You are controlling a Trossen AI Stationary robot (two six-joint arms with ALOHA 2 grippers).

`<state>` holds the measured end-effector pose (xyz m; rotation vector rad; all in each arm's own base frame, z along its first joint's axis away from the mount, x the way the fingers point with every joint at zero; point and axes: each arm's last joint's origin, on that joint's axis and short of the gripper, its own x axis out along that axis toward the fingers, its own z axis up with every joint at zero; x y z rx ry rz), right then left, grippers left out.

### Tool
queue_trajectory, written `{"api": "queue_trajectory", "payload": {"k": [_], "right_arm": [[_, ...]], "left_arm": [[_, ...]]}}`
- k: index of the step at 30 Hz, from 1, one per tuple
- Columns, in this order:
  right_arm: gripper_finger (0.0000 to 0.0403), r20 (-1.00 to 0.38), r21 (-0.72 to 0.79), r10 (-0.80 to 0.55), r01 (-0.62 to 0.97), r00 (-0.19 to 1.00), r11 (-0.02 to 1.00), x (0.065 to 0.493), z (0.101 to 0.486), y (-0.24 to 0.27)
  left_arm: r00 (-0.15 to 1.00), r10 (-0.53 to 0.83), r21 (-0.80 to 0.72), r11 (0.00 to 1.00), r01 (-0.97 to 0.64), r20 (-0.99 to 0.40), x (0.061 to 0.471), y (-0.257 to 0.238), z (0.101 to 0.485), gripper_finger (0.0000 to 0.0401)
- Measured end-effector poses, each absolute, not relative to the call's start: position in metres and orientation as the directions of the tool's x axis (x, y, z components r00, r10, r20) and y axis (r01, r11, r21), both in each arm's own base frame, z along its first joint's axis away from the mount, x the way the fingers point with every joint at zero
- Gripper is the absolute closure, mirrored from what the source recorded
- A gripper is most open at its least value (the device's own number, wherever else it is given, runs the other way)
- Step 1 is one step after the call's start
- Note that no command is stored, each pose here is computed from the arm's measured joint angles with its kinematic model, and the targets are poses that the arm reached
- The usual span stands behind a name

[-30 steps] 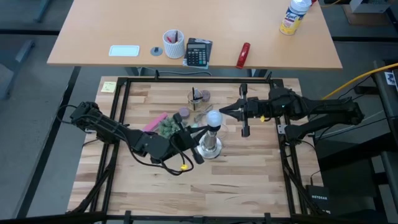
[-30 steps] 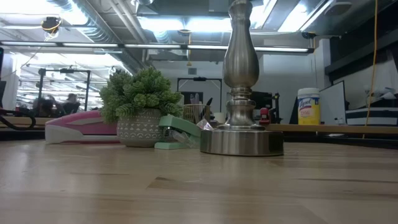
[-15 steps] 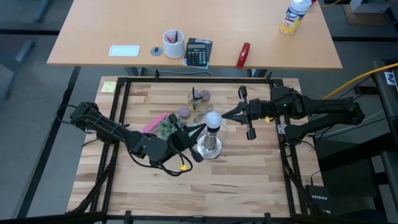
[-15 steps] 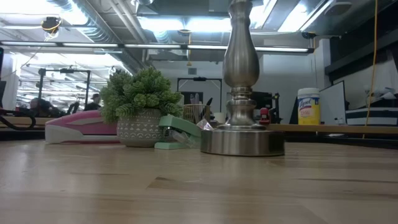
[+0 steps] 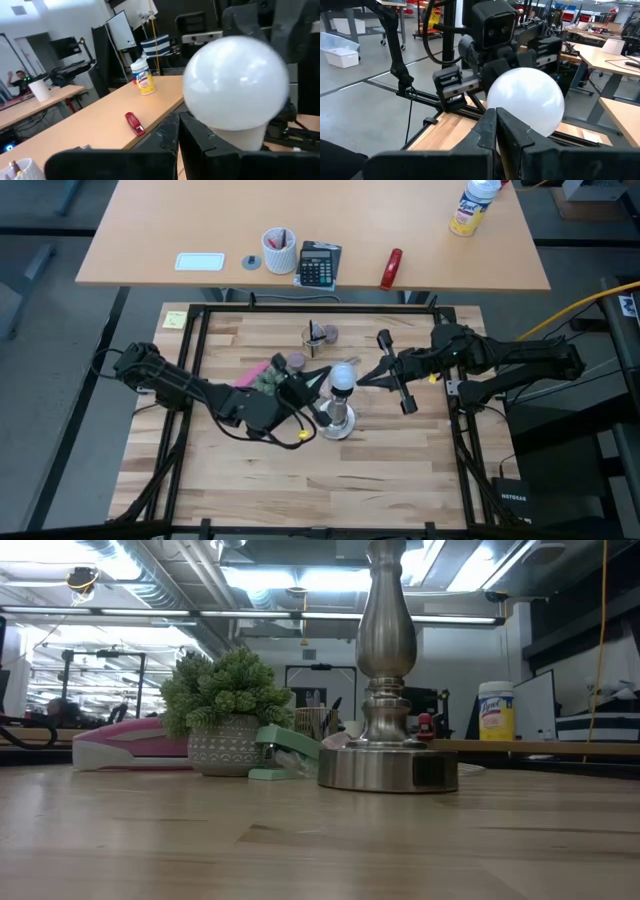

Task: Screw lightbulb
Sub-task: Insert the lightbulb into the lamp

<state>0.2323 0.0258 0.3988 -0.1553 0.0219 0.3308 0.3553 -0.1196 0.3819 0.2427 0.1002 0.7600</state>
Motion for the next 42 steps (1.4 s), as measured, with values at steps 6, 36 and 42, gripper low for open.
{"api": "queue_trajectory", "payload": {"k": [6, 36, 42], "right_arm": [[0.0386, -0.029, -0.153, 0.319, -0.319, 0.947, 0.935, 0.227, 0.402, 0.025], [0.0386, -0.018, -0.195, 0.073, -0.075, 0.997, 0.978, 0.235, 0.401, 0.018], [0.0386, -0.017, -0.188, 0.133, -0.134, 0.991, 0.973, 0.234, 0.402, 0.02]], "left_arm": [[0.671, 0.742, 0.281, 0.644, -0.712, 0.001, 0.353, -0.12, 0.382, 0.04], [0.812, 0.584, 0.257, 0.782, -0.567, 0.015, 0.347, -0.147, 0.385, 0.04], [0.8, 0.6, 0.259, 0.77, -0.583, 0.015, 0.349, -0.141, 0.385, 0.04]]}}
